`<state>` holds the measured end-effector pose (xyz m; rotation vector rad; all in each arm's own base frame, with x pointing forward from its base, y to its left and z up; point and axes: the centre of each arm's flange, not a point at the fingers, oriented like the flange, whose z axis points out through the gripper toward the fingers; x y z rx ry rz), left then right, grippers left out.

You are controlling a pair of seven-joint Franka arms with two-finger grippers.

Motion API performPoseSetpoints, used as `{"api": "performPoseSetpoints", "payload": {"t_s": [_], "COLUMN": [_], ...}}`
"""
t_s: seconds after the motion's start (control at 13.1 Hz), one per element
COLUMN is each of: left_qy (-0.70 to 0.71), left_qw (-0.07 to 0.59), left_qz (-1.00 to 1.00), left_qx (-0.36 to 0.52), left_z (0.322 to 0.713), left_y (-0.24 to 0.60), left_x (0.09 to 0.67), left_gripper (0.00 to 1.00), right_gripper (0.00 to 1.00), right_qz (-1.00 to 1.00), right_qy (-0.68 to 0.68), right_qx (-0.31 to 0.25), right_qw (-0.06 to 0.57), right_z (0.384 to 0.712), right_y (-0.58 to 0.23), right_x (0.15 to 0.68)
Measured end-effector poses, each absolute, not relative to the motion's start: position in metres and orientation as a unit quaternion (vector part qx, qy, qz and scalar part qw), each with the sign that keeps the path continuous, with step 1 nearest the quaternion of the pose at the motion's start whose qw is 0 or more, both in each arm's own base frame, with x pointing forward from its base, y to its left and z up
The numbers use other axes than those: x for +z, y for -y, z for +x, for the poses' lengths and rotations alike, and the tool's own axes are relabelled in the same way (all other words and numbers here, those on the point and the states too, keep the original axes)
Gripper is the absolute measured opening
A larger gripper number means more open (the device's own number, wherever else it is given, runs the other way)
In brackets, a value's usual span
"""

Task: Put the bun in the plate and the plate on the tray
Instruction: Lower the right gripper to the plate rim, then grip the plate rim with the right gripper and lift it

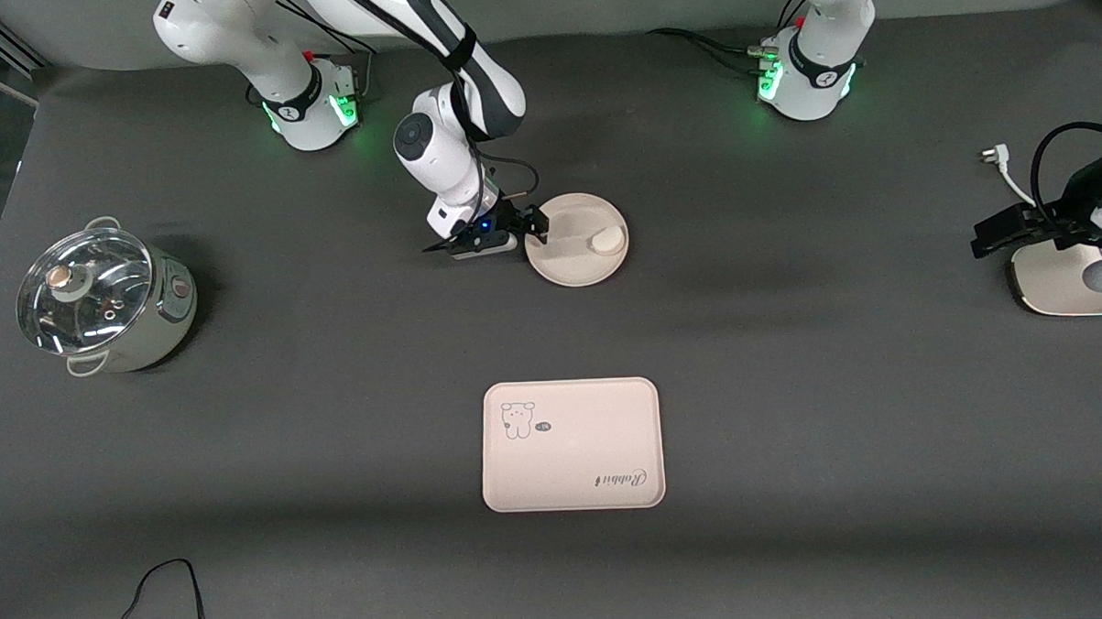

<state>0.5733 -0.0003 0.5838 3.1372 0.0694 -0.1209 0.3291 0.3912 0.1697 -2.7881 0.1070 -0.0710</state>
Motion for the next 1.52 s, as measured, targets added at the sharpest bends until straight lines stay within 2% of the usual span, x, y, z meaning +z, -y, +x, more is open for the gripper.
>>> {"api": "performPoseSetpoints", "payload": {"t_s": [0.46,0.53,0.91,1.3,1.52], "left_qy": [-0.013,-0.012,-0.016,-0.014,-0.015], "left_qw": [-0.024,-0.024,-0.024,-0.024,-0.024], "left_qz": [0.999,0.999,0.999,0.999,0.999], "left_qx": [-0.04,-0.037,-0.03,-0.028,-0.028], "left_z": [0.575,0.575,0.577,0.577,0.578], "left_y": [0.018,0.019,0.015,0.016,0.016], "left_x": [0.581,0.583,0.589,0.591,0.591], "left_gripper": [1.0,1.0,1.0,1.0,1.0], "right_gripper": [0.08,0.04,0.04,0.04,0.04], "right_qz": [-0.983,-0.983,-0.981,-0.969,-0.967], "right_qy": [-0.039,-0.039,-0.04,-0.031,-0.002], "right_qx": [-0.026,-0.026,-0.029,-0.008,0.005], "right_qw": [0.177,0.178,0.188,0.243,0.253], "right_z": [0.33,0.331,0.335,0.345,0.356], "right_y": [-0.393,-0.394,-0.399,-0.411,-0.405], "right_x": [0.171,0.171,0.18,0.238,0.264]}}
